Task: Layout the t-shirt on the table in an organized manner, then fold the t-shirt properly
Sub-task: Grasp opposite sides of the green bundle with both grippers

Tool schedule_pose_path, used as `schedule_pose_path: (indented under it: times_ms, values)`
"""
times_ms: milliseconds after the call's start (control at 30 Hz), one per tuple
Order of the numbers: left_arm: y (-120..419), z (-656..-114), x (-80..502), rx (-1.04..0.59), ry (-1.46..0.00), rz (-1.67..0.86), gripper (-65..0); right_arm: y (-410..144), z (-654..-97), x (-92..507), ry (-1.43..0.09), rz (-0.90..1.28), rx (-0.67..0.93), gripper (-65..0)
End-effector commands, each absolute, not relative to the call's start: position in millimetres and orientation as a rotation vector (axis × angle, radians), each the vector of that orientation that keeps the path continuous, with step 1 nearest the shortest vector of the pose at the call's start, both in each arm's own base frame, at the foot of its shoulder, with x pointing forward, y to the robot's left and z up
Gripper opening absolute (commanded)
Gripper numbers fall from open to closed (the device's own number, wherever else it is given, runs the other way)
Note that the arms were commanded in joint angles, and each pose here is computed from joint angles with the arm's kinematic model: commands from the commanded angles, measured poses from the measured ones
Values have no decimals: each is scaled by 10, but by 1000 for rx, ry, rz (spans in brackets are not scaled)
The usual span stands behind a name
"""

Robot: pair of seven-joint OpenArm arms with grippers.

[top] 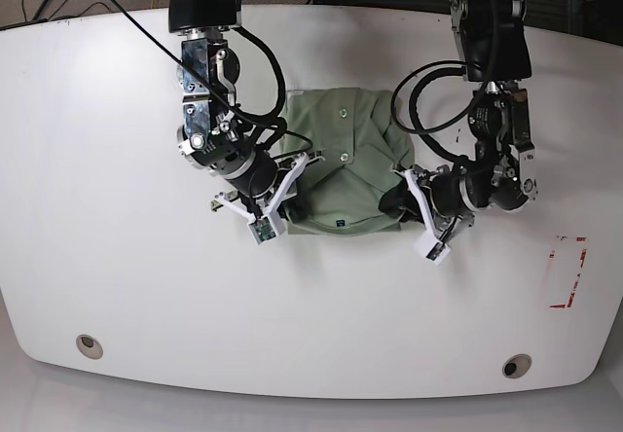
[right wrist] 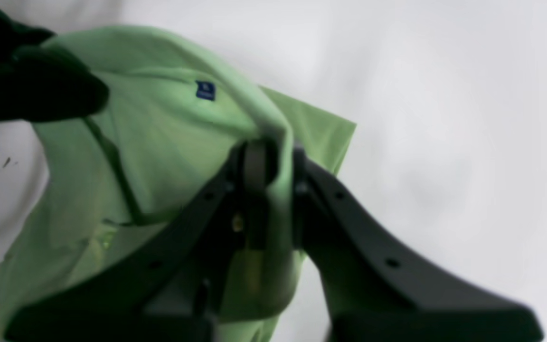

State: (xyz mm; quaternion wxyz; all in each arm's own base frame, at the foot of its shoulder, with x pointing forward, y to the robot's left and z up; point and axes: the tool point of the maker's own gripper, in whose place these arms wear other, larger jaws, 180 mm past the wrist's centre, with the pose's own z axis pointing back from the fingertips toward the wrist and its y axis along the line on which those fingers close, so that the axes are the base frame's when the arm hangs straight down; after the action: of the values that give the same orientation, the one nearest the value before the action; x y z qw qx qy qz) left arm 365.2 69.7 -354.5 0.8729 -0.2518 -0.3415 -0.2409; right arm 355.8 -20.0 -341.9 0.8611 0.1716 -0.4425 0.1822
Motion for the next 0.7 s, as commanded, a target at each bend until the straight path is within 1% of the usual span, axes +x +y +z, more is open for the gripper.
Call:
schedule_pose_path:
  times_ms: [0,67,233,533,667]
  values:
    - [692,-3294,3799,-523,-794,-519,-543,-174,-3147,3705,-1019,390,366,-598]
    - [692,-3215,3837,-514,-815,-529,-543,-175,-3125,3712,-1025,391,365,-598]
    - [720,-3149,3840,-483,-804,-555,-543,-171,-3055,3727,-1044,396,363,-598]
    - [774,-2890,3915,-435,-873,-591,-543,-177,-2854,3748,-1101,405,355,-598]
    - [788,-2832,3899,-410,-871,-611,-543,-180,-2746,3753,-1131,410,351,-598]
